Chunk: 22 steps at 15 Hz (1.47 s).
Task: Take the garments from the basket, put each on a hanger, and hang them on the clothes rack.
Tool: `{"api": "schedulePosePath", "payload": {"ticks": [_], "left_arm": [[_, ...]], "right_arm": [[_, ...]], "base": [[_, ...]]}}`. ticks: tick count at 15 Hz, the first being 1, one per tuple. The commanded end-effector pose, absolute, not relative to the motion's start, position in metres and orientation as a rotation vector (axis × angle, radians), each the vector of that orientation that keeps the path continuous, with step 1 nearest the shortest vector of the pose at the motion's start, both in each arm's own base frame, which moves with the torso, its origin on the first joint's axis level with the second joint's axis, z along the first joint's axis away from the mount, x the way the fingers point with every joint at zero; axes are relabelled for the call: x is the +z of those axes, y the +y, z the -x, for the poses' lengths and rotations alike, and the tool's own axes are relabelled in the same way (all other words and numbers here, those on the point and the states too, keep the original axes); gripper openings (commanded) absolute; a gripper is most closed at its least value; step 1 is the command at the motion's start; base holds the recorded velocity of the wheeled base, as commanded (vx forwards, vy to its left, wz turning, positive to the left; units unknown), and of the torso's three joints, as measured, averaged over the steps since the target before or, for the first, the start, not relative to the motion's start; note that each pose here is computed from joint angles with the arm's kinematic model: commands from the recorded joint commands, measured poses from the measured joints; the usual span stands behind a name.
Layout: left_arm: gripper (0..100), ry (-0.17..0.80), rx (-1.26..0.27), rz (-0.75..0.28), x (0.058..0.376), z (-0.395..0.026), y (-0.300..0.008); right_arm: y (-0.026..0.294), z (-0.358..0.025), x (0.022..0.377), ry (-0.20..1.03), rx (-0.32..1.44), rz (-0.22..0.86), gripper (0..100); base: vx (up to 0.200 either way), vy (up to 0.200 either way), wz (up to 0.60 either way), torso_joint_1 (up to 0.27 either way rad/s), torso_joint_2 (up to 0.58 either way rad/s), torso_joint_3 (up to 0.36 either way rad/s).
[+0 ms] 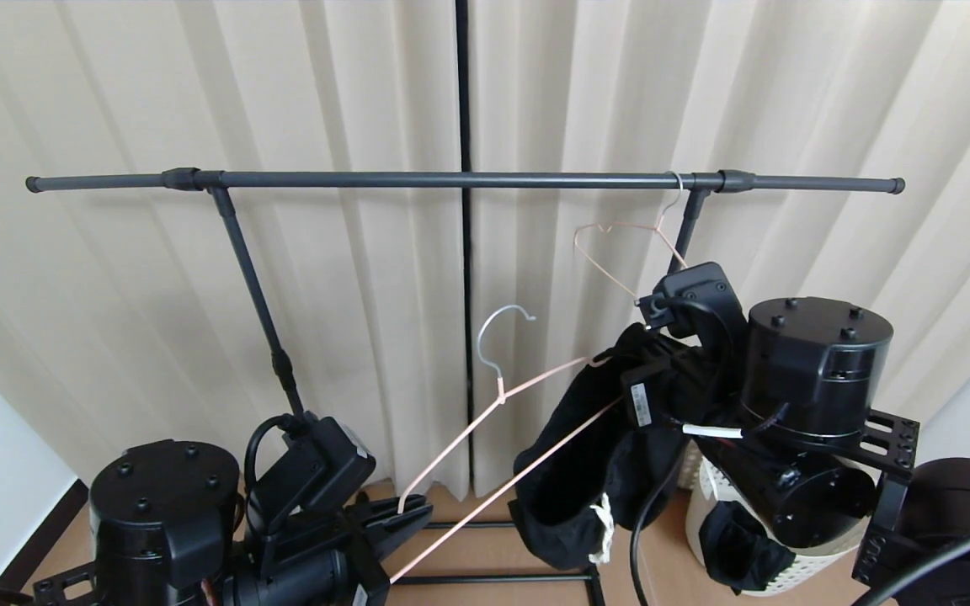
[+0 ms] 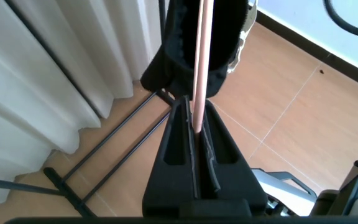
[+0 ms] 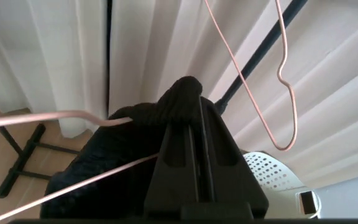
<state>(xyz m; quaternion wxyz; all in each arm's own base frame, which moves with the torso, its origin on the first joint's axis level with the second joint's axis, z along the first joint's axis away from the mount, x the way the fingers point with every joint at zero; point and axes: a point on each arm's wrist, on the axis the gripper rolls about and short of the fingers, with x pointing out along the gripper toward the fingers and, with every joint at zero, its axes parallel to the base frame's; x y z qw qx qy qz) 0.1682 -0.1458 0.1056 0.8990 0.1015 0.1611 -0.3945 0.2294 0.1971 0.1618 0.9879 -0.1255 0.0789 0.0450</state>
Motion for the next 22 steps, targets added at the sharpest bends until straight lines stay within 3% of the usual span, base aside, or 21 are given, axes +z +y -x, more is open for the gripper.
{"api": "schedulePosePath", "payload": {"ticks": [1,14,22], "left_arm": [[0,0.336,-0.816,-0.211,0.105,-0.169,-0.146],[0,0.322,-0.851,-0.216,0.108,-0.159,-0.148],[0,0.238,-0.878,-0.193,0.125,-0.141,-0.139]], "right_arm": [[0.206,-0.219,0.162,0.153,0.136,0.254,0],[0.253,-0.149,0.189,0.084,0.409,0.039,0],[0.251,-0.151,0.196,0.073,0.404,-0.005,0]], "base": [[0.000,0.000,0.00,0.000,0.00,0.000],[0.000,0.000,0.00,0.000,0.00,0.000],[0.000,0.000,0.00,0.000,0.00,0.000]]}}
